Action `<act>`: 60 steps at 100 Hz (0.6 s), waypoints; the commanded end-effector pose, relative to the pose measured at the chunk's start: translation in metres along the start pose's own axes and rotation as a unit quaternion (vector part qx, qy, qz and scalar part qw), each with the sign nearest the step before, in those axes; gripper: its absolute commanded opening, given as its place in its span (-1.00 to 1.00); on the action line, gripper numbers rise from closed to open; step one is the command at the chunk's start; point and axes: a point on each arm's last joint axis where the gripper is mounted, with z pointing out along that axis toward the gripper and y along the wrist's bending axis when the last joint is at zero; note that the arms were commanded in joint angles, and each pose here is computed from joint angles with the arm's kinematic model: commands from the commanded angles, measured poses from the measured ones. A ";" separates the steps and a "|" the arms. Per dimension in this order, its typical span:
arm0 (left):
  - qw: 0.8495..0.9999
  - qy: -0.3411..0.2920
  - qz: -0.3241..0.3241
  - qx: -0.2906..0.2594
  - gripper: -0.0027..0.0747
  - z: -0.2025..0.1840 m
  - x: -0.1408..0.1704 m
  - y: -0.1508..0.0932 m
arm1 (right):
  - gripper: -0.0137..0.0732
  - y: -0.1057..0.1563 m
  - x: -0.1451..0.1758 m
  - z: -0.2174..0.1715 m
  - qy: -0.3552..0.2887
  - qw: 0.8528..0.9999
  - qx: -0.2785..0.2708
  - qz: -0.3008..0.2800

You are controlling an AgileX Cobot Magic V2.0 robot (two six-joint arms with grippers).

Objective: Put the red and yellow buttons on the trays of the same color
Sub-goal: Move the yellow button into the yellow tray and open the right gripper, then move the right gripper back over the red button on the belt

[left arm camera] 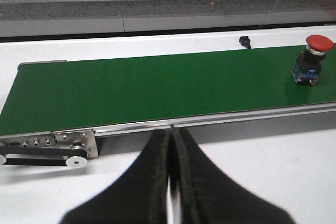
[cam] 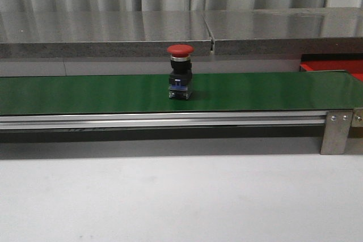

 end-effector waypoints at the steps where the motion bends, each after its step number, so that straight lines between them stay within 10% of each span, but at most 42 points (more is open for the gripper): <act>1: 0.999 -0.042 -0.008 0.006 -0.98 -0.003 -0.014 -0.001 | -0.11 0.002 -0.012 -0.012 -0.043 0.999 -0.008 0.009; 26: 0.999 -0.042 -0.008 0.006 -0.98 -0.003 -0.014 -0.001 | 0.55 0.002 -0.011 -0.012 -0.040 0.999 -0.009 0.009; 60: 0.999 -0.042 -0.008 0.006 -0.98 -0.003 -0.014 -0.001 | 0.61 0.006 -0.015 -0.039 -0.078 0.997 -0.011 -0.025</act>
